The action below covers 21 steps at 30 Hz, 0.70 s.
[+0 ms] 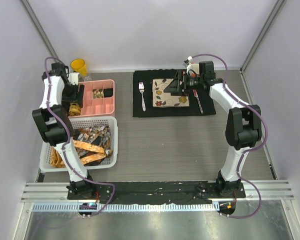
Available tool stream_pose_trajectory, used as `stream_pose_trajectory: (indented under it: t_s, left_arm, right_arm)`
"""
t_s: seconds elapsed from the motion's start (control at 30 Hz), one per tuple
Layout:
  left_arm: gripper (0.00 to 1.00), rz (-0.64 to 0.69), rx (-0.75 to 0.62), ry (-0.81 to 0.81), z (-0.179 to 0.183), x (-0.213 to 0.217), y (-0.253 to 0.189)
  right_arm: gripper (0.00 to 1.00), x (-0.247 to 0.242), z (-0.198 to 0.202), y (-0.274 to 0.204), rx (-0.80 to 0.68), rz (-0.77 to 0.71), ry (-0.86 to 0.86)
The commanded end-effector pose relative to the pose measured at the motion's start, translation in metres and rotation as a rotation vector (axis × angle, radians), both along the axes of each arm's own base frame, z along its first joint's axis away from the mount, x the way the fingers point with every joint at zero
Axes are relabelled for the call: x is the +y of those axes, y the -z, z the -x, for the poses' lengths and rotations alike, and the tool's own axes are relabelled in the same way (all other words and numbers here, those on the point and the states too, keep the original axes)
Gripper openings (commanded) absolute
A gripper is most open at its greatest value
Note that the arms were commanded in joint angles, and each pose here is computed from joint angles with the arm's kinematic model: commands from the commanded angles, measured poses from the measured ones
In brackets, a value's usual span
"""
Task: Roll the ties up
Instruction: Place the tie in the storage box, then reset both arms
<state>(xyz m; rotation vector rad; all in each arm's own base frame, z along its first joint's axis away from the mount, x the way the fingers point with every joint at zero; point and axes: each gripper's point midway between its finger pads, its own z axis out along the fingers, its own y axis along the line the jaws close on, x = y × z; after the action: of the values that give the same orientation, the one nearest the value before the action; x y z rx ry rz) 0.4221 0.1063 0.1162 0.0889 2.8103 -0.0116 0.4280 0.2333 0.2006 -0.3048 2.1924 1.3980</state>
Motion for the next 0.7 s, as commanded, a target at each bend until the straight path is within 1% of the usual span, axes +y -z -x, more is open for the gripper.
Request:
stream_pose_trajectory:
  t_s: [0.0, 0.07, 0.17, 0.2, 0.33, 0.5, 0.57, 0.6, 0.67]
  left_arm:
    - [0.73, -0.057, -0.115, -0.02, -0.012, 0.006, -0.039]
    - [0.72, -0.066, -0.116, -0.022, -0.011, 0.008, -0.042]
    - [0.65, -0.066, -0.099, -0.016, -0.006, 0.007, -0.039]
    - [0.6, -0.064, -0.092, -0.013, -0.005, 0.006, -0.037]
    - [0.52, -0.07, -0.07, -0.021, -0.001, 0.008, -0.029]
    - [0.4, -0.09, -0.017, -0.026, 0.006, 0.012, -0.007]
    - [0.38, -0.096, -0.012, -0.019, 0.006, 0.013, 0.0]
    - [0.38, -0.124, -0.002, -0.026, 0.007, 0.02, 0.001]
    - [0.38, -0.124, 0.017, -0.026, 0.009, 0.021, 0.009]
  right_arm:
    - [0.99, 0.002, -0.005, -0.022, -0.065, -0.019, -0.017]
    - [1.0, 0.001, -0.004, -0.021, -0.062, -0.018, -0.016]
    - [1.0, 0.001, -0.004, -0.021, -0.065, -0.019, -0.016]
    - [1.0, 0.001, -0.005, -0.021, -0.065, -0.017, -0.015]
    - [0.99, 0.001, -0.004, -0.02, -0.062, -0.018, -0.017]
    - [0.99, 0.001, -0.003, -0.019, -0.061, -0.018, -0.018]
    - [1.0, 0.0, -0.003, -0.019, -0.057, -0.017, -0.016]
    - [1.0, -0.001, -0.003, -0.02, -0.057, -0.018, -0.015]
    - [0.99, -0.002, -0.003, -0.02, -0.057, -0.015, -0.013]
